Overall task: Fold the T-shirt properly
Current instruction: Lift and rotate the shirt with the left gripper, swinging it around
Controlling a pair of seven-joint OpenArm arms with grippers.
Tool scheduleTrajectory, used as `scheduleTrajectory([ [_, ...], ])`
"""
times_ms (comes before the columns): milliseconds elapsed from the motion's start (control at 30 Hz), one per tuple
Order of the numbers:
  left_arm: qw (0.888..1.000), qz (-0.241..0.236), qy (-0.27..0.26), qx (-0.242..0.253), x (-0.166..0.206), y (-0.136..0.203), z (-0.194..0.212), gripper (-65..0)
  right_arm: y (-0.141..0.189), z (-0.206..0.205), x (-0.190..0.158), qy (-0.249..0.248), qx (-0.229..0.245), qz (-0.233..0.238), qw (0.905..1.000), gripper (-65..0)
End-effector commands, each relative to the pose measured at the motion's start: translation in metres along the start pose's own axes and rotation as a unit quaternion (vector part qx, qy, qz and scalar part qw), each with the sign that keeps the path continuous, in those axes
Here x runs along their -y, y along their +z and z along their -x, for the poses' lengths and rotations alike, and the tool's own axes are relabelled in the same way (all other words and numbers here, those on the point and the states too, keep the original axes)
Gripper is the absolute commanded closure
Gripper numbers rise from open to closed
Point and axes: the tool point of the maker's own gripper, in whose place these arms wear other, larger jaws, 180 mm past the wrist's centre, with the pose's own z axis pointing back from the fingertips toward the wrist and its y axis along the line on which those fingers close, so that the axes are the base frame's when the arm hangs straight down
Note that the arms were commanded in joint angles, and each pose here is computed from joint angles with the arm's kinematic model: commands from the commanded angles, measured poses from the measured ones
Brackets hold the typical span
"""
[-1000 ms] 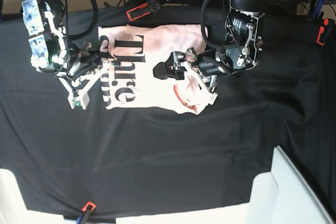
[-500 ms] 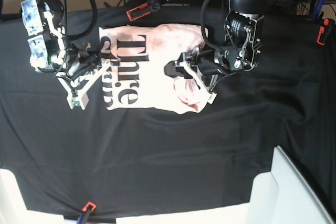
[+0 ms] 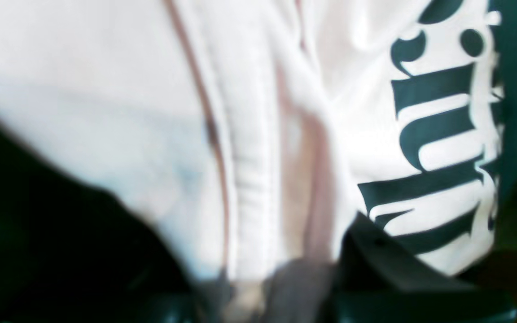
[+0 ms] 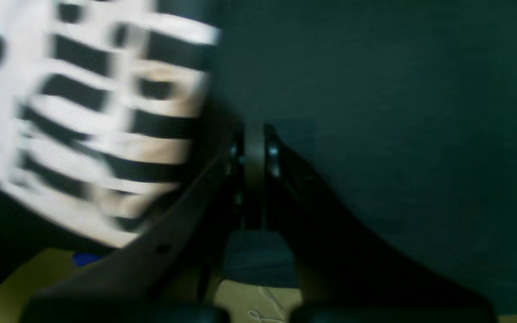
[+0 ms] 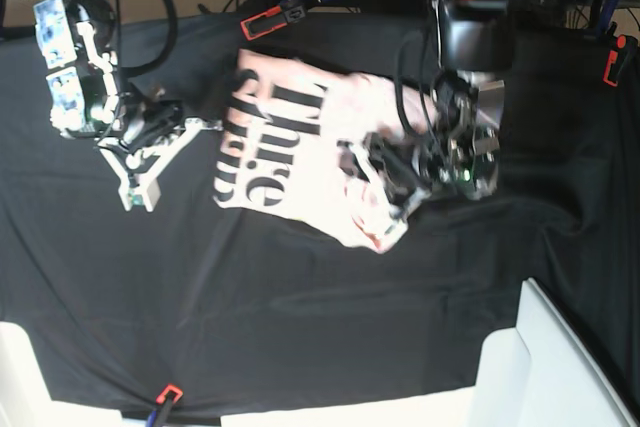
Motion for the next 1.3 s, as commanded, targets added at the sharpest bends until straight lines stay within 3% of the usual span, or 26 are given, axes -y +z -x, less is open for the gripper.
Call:
scheduleTrajectory([
  [0,0.999,-0.011,-0.013,0.036,-0.007,0.012,-0.037,0.0,0.004,-0.014,-0.002,0.002,0.023,-0.005,0.9997,0.0],
  [100,0.998,-0.034,-0.043,0.040,-0.015,0.023,-0.068,0.0,0.005,-0.013,0.008,0.006,0.021,0.005,0.9997,0.0],
  [167,0.993,-0.052,-0.097,0.032,-0.009,0.025,-0.090,0.0,0.006,-0.014,0.009,0.008,0.022,0.007,0.9997,0.0],
  [300,0.970,-0.082,-0.228,-0.015,0.015,0.015,-0.110,0.0,0.006,-0.015,0.009,0.008,0.022,0.007,0.9997,0.0],
  [400,0.953,-0.091,-0.287,-0.045,0.029,0.004,-0.115,0.0,0.006,-0.015,0.009,0.008,0.022,0.007,0.9997,0.0],
  [500,0.944,-0.105,-0.306,-0.065,0.027,-0.001,-0.117,0.0,0.006,-0.014,0.009,0.008,0.022,0.007,0.9997,0.0],
  [600,0.937,-0.113,-0.325,-0.055,0.030,-0.010,-0.124,0.0,0.006,-0.015,0.009,0.008,0.022,0.007,0.9997,0.0],
  [833,0.907,-0.134,-0.393,-0.061,0.033,-0.036,-0.116,0.0,0.005,-0.014,0.010,0.007,0.022,0.007,0.9997,0.0],
  [1267,0.888,-0.095,-0.446,0.059,0.082,-0.040,-0.169,0.0,0.006,-0.015,0.010,0.008,0.022,0.008,0.9997,0.0],
])
